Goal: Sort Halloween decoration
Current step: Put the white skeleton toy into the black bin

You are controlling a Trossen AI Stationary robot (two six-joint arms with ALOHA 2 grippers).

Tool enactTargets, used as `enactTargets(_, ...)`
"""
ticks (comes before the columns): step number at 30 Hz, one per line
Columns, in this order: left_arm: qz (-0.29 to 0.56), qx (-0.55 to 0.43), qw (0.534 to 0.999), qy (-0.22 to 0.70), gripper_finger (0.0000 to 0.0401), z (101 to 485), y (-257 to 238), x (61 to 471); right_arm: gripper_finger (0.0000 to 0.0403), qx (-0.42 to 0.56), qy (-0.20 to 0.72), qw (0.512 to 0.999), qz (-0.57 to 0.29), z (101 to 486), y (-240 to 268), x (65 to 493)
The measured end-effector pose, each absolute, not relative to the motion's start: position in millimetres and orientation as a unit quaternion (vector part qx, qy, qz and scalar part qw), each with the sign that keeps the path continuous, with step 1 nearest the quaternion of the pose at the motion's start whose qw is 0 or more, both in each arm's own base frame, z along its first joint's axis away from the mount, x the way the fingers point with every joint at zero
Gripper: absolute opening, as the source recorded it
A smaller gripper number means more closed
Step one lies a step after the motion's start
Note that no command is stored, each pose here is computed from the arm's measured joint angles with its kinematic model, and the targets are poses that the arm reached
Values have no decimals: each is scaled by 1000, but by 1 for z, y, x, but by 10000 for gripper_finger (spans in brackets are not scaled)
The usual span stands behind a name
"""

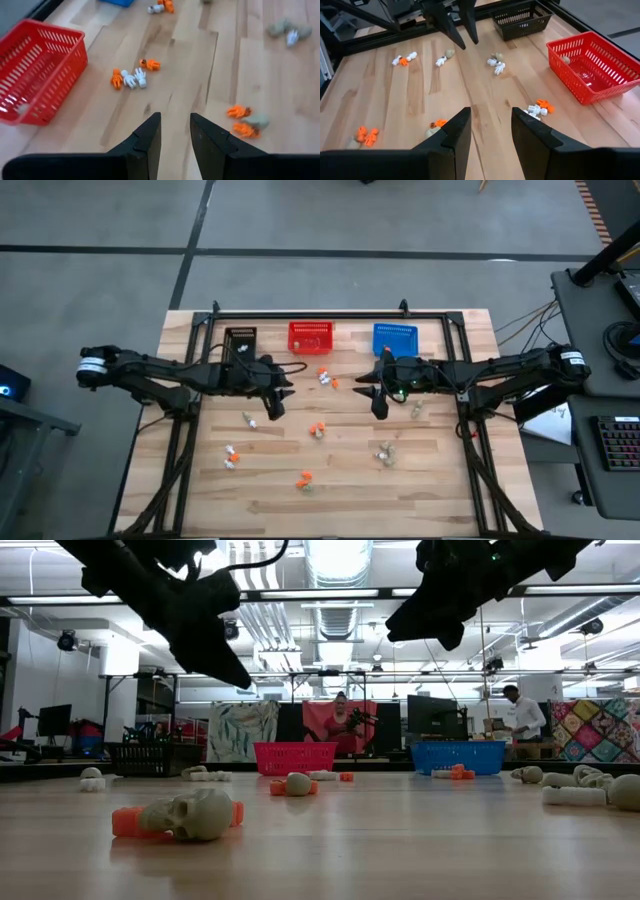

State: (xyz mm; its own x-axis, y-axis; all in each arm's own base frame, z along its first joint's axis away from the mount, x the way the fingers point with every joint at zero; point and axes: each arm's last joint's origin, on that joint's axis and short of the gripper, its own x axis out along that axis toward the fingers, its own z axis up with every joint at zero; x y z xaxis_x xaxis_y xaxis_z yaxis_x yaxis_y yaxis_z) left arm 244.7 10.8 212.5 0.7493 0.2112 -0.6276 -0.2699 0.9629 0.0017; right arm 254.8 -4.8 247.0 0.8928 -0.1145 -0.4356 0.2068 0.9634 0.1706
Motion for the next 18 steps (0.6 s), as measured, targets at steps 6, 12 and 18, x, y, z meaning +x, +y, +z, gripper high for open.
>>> enactTargets(6,73,73,926,364,87,209,11,242,128,109,215,967,-85,247,-5,255)
enactTargets(12,3,145,907,396,87,200,17,243,128,110,214,966,-92,247,-5,255)
enactTargets(18,10,153,888,434,87,185,37,246,128,109,213,966,-97,247,-6,255)
